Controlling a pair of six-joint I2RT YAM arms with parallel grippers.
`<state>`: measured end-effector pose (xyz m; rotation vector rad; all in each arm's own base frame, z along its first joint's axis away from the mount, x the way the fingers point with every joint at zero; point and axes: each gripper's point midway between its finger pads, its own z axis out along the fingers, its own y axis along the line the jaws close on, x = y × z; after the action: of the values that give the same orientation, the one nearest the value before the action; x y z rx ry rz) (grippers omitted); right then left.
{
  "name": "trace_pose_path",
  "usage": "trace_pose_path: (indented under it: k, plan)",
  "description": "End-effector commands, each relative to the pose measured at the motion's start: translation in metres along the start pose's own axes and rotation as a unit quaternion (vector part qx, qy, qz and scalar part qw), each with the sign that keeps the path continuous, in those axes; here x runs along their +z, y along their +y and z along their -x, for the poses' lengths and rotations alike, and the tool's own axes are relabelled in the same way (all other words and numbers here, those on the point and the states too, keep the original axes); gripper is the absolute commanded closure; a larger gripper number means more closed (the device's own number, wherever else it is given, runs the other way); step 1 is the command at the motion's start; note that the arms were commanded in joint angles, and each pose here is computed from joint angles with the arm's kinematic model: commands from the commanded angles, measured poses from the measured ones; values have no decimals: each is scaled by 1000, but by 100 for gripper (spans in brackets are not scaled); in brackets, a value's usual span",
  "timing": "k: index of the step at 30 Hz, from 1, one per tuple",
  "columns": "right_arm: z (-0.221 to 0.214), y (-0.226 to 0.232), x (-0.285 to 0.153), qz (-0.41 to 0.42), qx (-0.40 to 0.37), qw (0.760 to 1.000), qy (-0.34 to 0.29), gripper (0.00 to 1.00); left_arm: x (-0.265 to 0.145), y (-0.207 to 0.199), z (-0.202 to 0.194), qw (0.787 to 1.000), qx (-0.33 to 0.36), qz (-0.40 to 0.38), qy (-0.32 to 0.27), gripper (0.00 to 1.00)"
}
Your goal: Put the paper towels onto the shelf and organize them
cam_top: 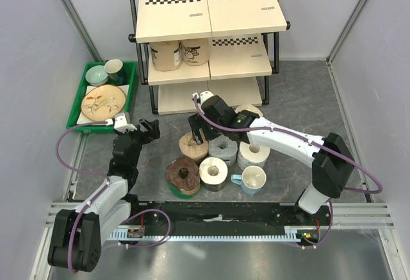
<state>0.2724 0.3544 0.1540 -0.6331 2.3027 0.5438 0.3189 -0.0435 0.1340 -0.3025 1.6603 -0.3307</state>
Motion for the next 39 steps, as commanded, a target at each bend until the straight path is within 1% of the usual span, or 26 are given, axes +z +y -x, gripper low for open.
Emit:
trace_pose_path:
  k: [1,19,26,32,35,36,38,39]
  plan:
    - [1,6,-8,20,-3,1000,-4,18,1,-5,14,1000,-15,-5,-28,5]
    - [-16,2,22,11,-17,999,34,18,2,-5,14,1000,-14,-5,-28,5]
    - [-20,2,30,11,-16,999,39,21,1,-5,14,1000,-14,-5,-28,5]
    - [-26,1,35,10,-16,999,48,27,1,-5,15,999,-14,-6,-28,5]
    - [-25,-1,35,6,-13,999,46,32,1,-5,14,999,-13,-5,-28,5]
    - [-26,-2,36,4,-12,999,47,35,1,-5,14,1000,-14,-5,-27,5]
    - [-26,-2,36,4,-11,999,47,39,1,-5,14,999,-14,-5,-28,5]
    - [-26,-1,36,5,-11,999,46,42,1,-5,14,1000,-14,-5,-28,5]
